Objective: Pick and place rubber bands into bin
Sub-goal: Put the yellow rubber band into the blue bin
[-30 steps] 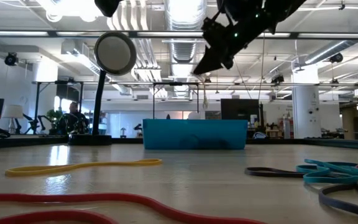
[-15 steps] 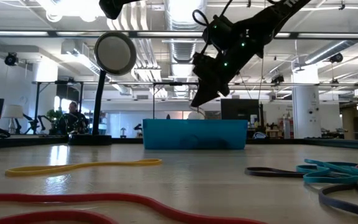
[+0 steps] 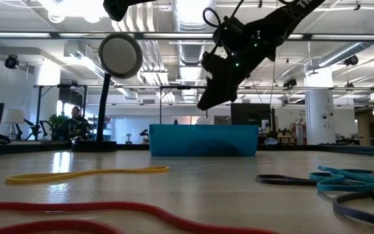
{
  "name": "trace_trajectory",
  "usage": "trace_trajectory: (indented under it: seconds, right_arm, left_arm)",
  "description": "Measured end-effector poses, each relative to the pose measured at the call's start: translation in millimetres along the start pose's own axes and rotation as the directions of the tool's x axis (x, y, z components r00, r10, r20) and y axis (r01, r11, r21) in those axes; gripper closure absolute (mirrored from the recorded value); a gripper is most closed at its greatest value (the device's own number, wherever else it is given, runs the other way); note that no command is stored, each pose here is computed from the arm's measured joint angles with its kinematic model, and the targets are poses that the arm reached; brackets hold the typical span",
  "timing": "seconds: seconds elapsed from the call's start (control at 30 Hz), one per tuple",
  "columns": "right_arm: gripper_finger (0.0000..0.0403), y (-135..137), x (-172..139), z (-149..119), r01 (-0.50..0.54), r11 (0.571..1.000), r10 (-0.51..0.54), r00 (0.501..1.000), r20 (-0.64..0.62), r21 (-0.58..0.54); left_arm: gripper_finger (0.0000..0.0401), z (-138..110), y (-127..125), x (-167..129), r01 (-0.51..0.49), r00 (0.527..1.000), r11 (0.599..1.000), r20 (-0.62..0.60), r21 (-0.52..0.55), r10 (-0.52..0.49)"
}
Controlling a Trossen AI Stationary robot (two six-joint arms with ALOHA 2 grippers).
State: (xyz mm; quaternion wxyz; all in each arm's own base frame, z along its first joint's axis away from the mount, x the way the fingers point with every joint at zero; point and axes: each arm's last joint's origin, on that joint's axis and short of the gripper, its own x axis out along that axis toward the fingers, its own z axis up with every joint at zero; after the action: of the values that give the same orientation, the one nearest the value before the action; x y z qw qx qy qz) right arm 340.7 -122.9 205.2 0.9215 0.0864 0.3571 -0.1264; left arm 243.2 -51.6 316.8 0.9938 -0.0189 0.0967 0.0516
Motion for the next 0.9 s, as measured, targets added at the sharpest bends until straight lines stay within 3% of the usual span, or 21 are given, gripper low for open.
trace_trajectory:
  seconds: [0.2,0.43,0.5,0.73,0.9]
  right_arm:
    - [0.0272,14.4,-23.4,4.4,-0.277,0.958,0.276,0.961,-0.013,-0.077]
    - [0.0278,34.8,-54.5,-1.9,-0.403,0.912,0.393,0.912,-0.118,-0.077]
    - [0.0282,41.2,-62.8,-4.8,-0.417,0.905,0.402,0.903,-0.151,-0.080]
    - [0.0295,64.3,-85.1,-12.0,-0.466,0.878,0.443,0.877,-0.188,-0.109]
    - [0.0304,76.9,-94.2,-16.8,-0.491,0.865,0.467,0.864,-0.190,-0.106]
  left_arm:
    - [0.0269,-17.6,-1.2,-1.9,0.105,0.978,0.994,-0.188,0.040,-0.096]
    - [0.0269,-31.1,-4.2,0.1,0.214,0.929,0.976,-0.316,0.033,-0.193]
    - [0.0269,-38.4,-6.7,3.3,0.274,0.894,0.962,-0.374,0.018,-0.248]
    - [0.0269,-73.0,-15.6,17.7,0.424,0.701,0.900,-0.594,-0.098,-0.395]
    - [0.0269,-90.7,-22.6,36.0,0.480,0.640,0.869,-0.630,-0.119,-0.440]
